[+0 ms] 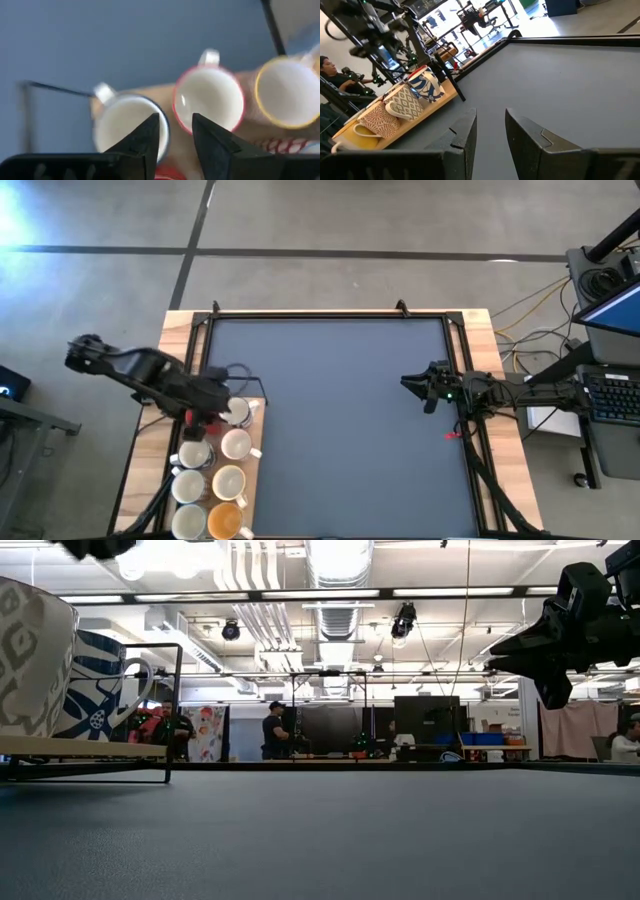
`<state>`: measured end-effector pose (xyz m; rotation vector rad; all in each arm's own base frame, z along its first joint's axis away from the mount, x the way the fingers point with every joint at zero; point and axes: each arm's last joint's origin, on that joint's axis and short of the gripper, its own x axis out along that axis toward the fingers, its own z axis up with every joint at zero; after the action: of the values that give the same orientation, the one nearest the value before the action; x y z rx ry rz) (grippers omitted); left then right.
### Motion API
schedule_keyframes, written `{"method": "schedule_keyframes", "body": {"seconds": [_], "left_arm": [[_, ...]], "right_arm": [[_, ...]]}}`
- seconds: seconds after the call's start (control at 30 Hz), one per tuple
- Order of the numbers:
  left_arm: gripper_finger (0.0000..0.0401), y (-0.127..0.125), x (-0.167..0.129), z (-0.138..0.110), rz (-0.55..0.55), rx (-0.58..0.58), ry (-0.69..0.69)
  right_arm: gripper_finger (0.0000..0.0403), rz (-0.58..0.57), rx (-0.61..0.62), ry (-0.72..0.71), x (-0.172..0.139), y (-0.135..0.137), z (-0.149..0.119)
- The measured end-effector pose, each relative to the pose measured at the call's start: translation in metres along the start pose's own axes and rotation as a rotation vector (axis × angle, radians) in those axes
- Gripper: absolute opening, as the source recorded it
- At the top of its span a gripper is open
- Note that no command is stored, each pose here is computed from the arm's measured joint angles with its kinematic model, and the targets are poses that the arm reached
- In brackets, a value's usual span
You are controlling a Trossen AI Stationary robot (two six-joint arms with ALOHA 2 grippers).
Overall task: Place coffee mugs
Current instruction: Return to Home Position
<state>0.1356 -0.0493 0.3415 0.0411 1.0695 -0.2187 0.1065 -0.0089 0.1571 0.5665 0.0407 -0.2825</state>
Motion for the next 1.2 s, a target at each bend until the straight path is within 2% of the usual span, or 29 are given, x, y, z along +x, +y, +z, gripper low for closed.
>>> {"method": "schedule_keyframes", "body": {"seconds": [0.17,0.3,0.47,0.63,0.77,1.0,1.1,1.2], "left_arm": [[0.0096,0.005,-0.030,-0.003,0.125,0.036,-0.142],[0.0095,0.008,-0.050,-0.014,0.154,0.050,-0.286],[0.0095,0.014,-0.057,-0.037,0.185,-0.015,-0.464],[0.0095,0.019,-0.047,-0.061,0.151,-0.081,-0.648],[0.0095,0.023,-0.033,-0.080,0.184,-0.132,-0.801],[0.0095,0.029,-0.011,-0.109,0.194,-0.141,-1.068],[0.0095,0.031,-0.003,-0.121,0.179,-0.156,-1.141],[0.0095,0.032,0.000,-0.122,0.188,-0.169,-1.122]], "right_arm": [[0.0091,0.000,0.000,0.000,0.000,0.000,0.000],[0.0091,0.000,0.000,0.000,0.000,0.000,0.000],[0.0091,0.000,0.000,0.000,0.000,0.000,0.000],[0.0091,0.000,0.000,0.000,0.000,0.000,0.000],[0.0091,0.000,0.000,0.000,0.000,0.000,0.000],[0.0091,0.000,0.000,0.000,0.000,0.000,0.000],[0.0091,0.000,0.000,0.000,0.000,0.000,0.000],[0.0091,0.002,0.000,0.000,0.000,0.000,0.000]]}}
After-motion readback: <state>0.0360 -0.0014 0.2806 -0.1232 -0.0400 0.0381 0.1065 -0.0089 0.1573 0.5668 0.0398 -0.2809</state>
